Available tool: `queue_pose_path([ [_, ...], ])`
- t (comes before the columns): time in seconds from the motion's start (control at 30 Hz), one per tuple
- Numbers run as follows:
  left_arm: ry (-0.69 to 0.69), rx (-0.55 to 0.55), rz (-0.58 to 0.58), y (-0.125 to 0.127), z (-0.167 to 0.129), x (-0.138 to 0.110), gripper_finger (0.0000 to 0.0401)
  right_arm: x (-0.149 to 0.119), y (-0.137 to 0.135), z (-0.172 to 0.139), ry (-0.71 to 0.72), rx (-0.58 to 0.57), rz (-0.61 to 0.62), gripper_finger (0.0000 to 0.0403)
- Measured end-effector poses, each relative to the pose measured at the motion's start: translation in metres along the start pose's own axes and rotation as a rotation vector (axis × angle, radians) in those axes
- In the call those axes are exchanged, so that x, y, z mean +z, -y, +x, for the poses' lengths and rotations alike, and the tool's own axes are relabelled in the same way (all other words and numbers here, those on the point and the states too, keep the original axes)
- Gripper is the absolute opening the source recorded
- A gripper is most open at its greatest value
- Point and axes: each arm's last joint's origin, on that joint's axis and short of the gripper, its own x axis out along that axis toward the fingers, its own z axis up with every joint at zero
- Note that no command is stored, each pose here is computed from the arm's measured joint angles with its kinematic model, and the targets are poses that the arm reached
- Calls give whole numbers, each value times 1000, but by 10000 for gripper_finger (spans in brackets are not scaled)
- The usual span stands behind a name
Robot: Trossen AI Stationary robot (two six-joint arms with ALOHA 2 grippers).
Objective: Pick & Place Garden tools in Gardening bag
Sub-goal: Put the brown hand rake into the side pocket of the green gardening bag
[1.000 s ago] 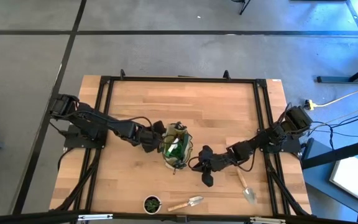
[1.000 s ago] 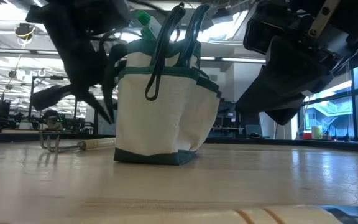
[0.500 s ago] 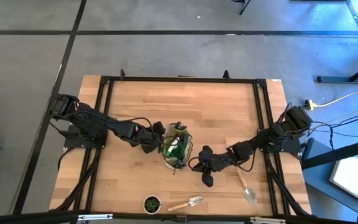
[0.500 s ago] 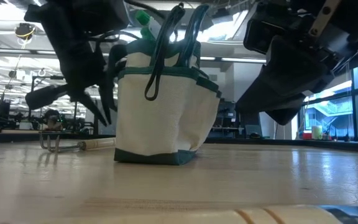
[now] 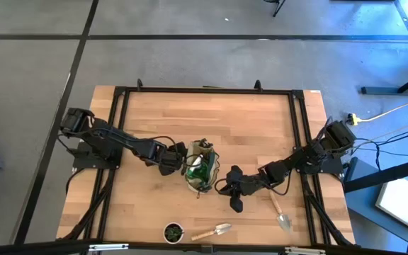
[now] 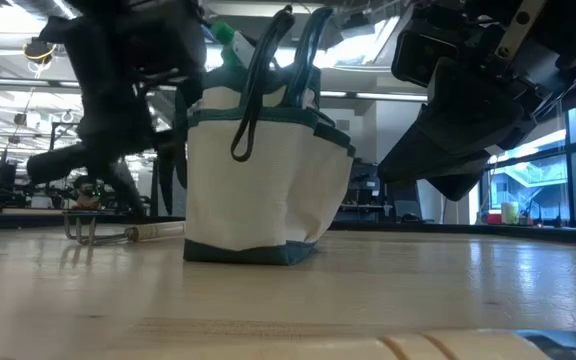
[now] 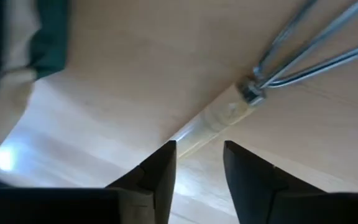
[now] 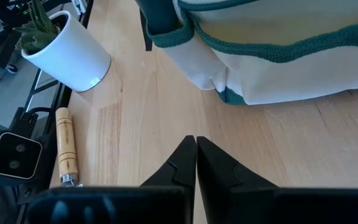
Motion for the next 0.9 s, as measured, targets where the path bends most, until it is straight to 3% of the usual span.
queue_pose_path([
  [0.17, -38, -20, 104, 4, 8, 7, 150, 0, -1, 0, -1, 2, -1, 16],
  [0.33, -33, -24, 135, 4, 9, 8, 161, -1, -1, 0, -2, 5, -3, 16],
  [0.73, 25, -74, 64, -1, 17, -4, 155, -2, -3, -1, -5, 9, -6, 16],
  [0.9, 50, -101, -20, -3, 21, -12, 155, -2, -3, -1, -1, 6, -6, 17],
])
